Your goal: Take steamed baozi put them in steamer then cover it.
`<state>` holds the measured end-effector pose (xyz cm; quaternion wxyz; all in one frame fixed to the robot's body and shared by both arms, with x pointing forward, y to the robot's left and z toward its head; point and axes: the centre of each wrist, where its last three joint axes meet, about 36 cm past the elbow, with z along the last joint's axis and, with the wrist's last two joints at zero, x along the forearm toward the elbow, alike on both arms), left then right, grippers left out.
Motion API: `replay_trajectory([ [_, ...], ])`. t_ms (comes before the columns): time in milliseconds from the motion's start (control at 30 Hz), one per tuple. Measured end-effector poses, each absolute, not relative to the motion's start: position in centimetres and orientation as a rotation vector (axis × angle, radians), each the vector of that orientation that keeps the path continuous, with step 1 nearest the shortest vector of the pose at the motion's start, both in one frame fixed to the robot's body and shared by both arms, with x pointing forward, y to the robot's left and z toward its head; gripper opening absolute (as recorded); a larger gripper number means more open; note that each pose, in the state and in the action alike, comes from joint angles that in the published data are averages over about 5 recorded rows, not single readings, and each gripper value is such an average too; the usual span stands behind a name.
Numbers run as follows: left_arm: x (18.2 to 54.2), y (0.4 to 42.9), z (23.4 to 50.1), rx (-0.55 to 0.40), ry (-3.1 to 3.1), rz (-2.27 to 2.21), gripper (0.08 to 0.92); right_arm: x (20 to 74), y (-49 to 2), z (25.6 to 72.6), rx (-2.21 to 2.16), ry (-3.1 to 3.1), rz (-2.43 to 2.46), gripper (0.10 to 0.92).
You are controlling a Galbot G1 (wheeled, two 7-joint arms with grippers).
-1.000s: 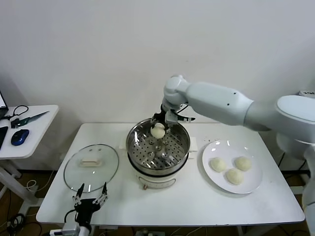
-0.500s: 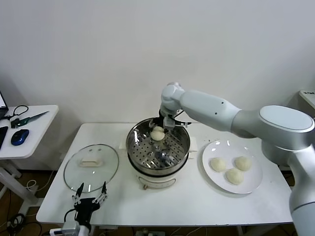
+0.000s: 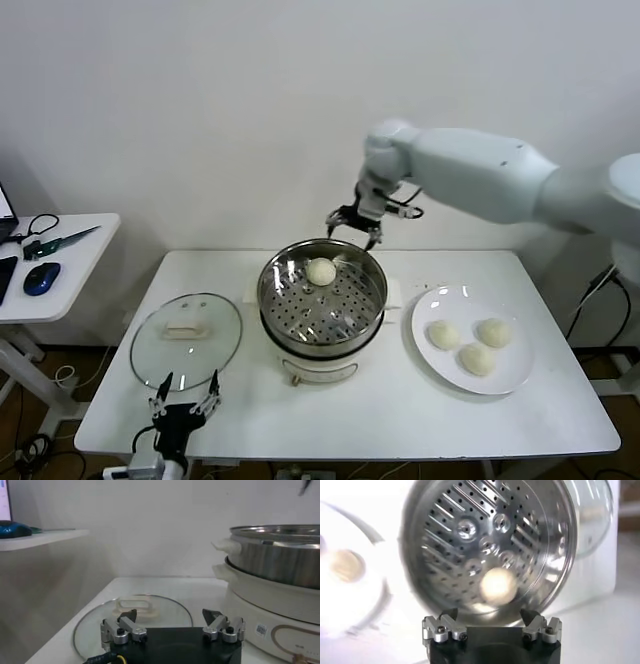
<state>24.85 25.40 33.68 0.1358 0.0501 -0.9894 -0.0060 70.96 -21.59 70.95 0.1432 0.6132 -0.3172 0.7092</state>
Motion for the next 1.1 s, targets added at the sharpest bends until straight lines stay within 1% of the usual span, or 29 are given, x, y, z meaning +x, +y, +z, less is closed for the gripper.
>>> replay_trajectory([
  [100,24.9,25.5,33.7,0.151,-2.868,-0.017,0.823,69.7,-26.5,69.9,1.660,-1.054,1.888,0.823],
  [200,25.0,25.6,33.6,0.155,-2.869,-0.014,0.823,68.1,-30.5,68.1,1.565,-1.177,1.735,0.823],
  [367,25.0,25.4,33.6,0.157,-2.868,-0.007,0.823,65.4,-34.3,63.9,1.440,-1.321,1.519,0.823],
  [533,24.9,25.4,33.6,0.160,-2.864,-0.009,0.823,63.8,-35.6,59.3,1.352,-1.388,1.376,0.823],
  [733,24.6,25.5,33.6,0.167,-2.859,-0.012,0.823,63.0,-35.7,54.6,1.285,-1.407,1.293,0.823],
  [1100,24.5,25.6,33.4,0.173,-2.860,-0.014,0.823,62.9,-35.1,49.2,1.207,-1.404,1.250,0.823],
])
